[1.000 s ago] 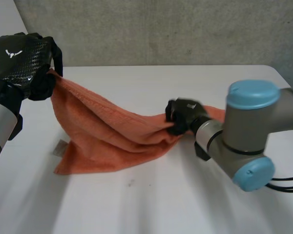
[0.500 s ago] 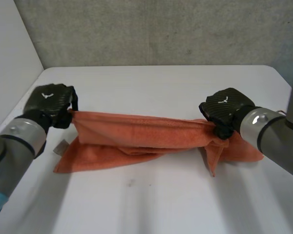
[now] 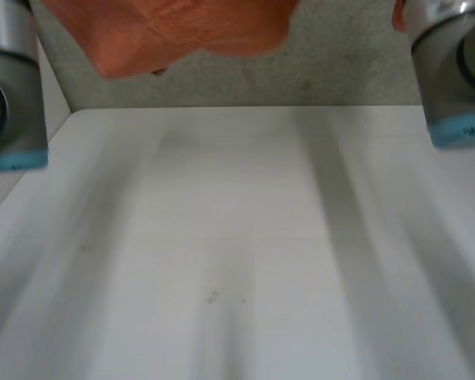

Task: Fold the laundry

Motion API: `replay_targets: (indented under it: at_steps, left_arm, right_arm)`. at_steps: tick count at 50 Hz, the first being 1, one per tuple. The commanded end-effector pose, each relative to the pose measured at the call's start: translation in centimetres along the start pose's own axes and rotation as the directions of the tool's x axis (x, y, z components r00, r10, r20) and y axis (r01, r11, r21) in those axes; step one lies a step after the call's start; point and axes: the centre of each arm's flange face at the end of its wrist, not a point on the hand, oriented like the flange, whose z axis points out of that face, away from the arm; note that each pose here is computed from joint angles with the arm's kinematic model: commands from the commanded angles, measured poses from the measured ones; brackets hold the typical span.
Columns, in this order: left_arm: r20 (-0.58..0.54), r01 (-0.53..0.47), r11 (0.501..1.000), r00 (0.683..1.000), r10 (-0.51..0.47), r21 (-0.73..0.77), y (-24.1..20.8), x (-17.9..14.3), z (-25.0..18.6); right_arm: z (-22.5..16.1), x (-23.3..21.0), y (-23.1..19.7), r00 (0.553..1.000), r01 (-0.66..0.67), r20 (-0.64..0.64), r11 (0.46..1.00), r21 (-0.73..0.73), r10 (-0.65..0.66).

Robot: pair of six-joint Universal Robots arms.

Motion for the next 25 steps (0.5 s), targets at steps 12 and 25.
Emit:
replay_targets:
  at_steps: [12,25]
  left_arm:
    - [-0.226,-0.083,0.735,0.969,-0.098,-0.673,12.6,3.8,-19.8]
    - [-0.217,-0.076,0.734,0.971,-0.099,-0.675,11.1,3.3,-19.2]
  right_arm:
    - [-12.8,-9.5,12.7,0.848,0.158,0.48,0.756,-0.635,0.225]
    - [-14.8,-9.9,14.1,0.85,0.107,0.422,0.68,-0.726,0.316]
